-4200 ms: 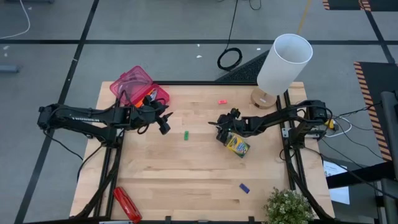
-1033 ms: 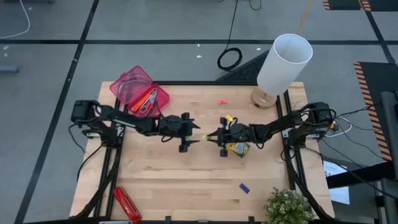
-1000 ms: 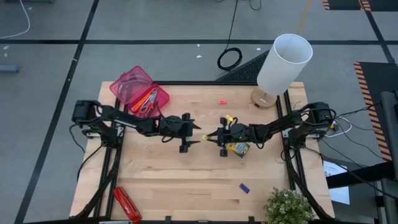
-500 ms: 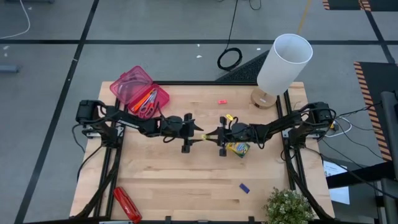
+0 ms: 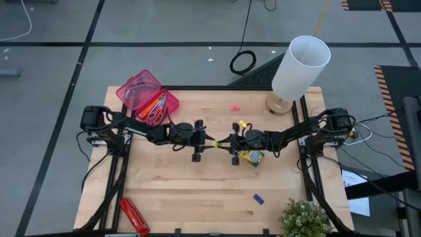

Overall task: Pack school essentials
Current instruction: Put the light green eraser into the pink supply box

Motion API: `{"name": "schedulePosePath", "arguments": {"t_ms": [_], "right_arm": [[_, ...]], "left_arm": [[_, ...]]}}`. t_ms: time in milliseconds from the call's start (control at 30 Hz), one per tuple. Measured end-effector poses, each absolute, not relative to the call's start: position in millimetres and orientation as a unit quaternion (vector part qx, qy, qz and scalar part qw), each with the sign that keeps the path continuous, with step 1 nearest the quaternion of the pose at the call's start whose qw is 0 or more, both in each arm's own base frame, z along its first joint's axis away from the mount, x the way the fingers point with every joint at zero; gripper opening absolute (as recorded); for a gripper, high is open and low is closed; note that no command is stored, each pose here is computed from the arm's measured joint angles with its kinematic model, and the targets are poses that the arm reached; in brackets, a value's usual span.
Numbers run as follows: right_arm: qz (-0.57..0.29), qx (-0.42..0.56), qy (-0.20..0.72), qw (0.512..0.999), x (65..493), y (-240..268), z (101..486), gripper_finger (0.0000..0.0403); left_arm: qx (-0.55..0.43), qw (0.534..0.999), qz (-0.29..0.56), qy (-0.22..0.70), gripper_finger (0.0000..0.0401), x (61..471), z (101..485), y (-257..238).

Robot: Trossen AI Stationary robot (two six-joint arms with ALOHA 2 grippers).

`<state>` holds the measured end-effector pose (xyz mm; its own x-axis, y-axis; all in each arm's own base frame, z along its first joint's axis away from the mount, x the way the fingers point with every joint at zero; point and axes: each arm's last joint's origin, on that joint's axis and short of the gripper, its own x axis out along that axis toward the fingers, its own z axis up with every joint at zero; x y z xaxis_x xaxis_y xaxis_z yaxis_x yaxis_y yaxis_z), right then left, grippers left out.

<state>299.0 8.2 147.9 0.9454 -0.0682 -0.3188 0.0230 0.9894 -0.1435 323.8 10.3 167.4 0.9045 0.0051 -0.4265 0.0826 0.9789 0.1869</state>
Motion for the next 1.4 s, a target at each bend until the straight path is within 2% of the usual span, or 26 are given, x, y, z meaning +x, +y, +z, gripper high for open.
{"name": "schedulePosePath", "arguments": {"t_ms": [400, 700, 800, 1033, 1133, 1233, 1400], "right_arm": [[-0.024, -0.069, 0.164, 0.984, 298.9, 8.1, 147.8, 0.0075], [-0.026, -0.052, 0.163, 0.985, 298.9, 8.2, 147.8, 0.0084], [-0.027, -0.044, 0.163, 0.985, 298.9, 8.3, 147.9, 0.0119], [-0.046, -0.032, 0.148, 0.987, 294.7, 7.1, 162.1, 0.0256], [-0.067, -0.035, 0.153, 0.985, 287.9, 5.7, 173.6, 0.0301], [-0.082, -0.041, 0.177, 0.980, 278.4, 4.4, 181.9, 0.0323], [-0.080, -0.052, 0.207, 0.974, 266.4, 3.8, 190.0, 0.0327]], "left_arm": [[0.112, 0.969, -0.026, 0.217, 0.0096, 323.7, 167.4, 10.0], [0.113, 0.969, -0.032, 0.216, 0.0096, 323.7, 167.4, 9.8], [0.113, 0.969, -0.032, 0.216, 0.0096, 323.8, 167.4, 9.8], [0.112, 0.969, -0.020, 0.221, 0.0097, 323.5, 167.0, 11.7], [0.105, 0.966, 0.002, 0.236, 0.0097, 320.7, 167.6, 17.6], [0.100, 0.960, 0.038, 0.260, 0.0097, 313.3, 173.4, 25.9], [0.100, 0.943, 0.121, 0.295, 0.0097, 293.0, 192.1, 45.0]]}}
